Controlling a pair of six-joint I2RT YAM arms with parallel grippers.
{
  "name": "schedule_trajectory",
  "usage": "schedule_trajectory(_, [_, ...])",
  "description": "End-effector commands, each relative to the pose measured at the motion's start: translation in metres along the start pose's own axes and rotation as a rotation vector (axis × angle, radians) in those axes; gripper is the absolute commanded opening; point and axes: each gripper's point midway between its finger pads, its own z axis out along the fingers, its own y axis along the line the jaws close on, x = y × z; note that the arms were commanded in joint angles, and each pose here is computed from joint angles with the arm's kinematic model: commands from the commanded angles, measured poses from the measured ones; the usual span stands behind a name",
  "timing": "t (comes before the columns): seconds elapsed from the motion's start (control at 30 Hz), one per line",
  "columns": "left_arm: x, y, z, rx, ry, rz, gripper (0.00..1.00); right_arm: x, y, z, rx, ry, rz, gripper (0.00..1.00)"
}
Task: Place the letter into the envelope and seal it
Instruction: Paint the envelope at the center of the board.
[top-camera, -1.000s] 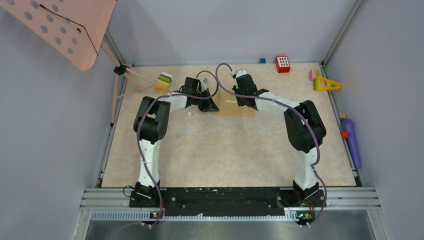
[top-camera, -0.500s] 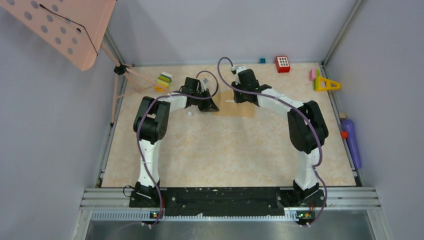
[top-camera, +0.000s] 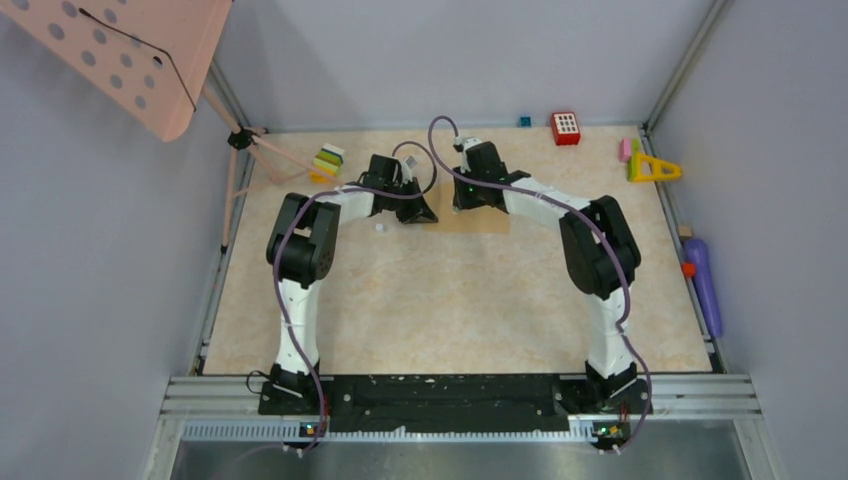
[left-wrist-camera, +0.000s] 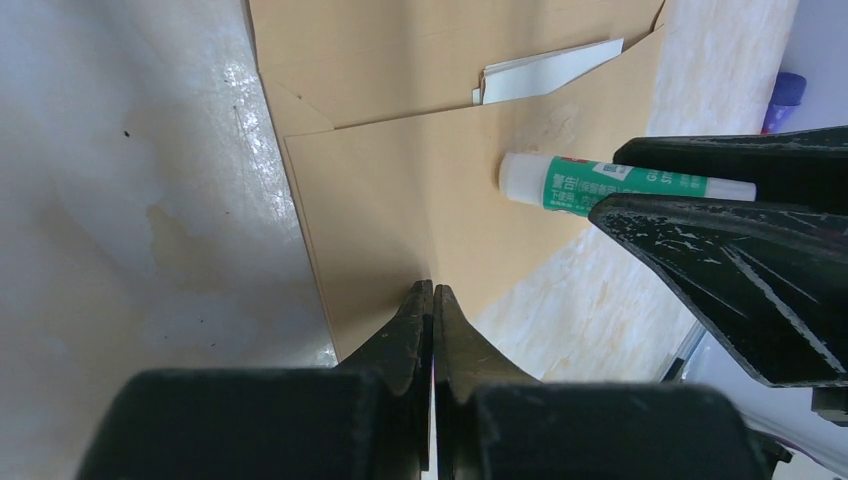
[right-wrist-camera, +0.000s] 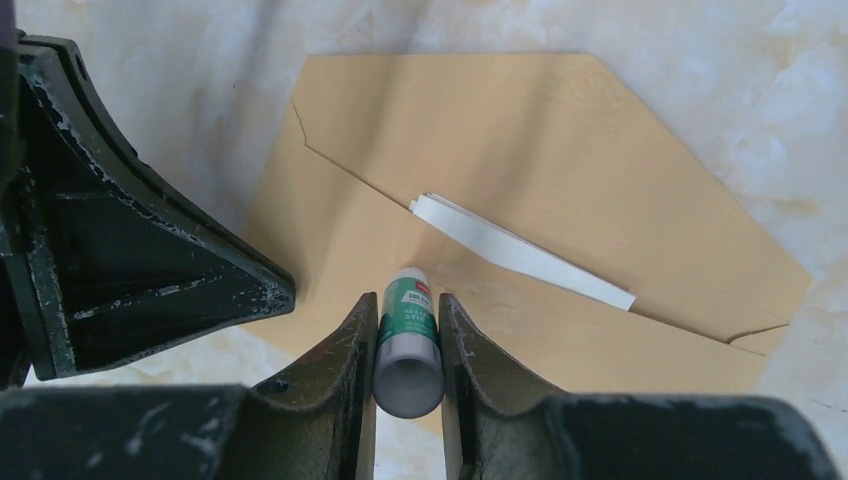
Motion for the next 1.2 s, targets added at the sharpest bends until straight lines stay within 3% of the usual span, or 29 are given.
schedule_trajectory(0.0, [0.006,0.010,-0.006,-0.053,0.002,-0.014,0.00,-0.002,0.021,0.000,-0.048,-0.008,0.017,0.00])
schedule_trajectory(0.53, [0.005,0.013,-0.008,-0.079,-0.007,-0.010,0.00,0.001,-0.025,-0.030,0.195,0.012,-0.133,0.00])
schedule_trajectory(0.9, [0.003,0.011,-0.010,-0.079,-0.017,-0.004,0.00,-0.011,-0.054,-0.048,0.269,-0.011,-0.135,0.00])
schedule_trajectory(1.07, [0.004,0.011,-0.009,-0.075,-0.012,-0.007,0.00,-0.024,-0.053,-0.052,0.265,-0.039,-0.134,0.00])
schedule_trajectory(1.17, [0.004,0.010,-0.009,-0.070,-0.011,-0.007,0.00,-0.038,-0.035,-0.054,0.175,-0.083,-0.096,0.00])
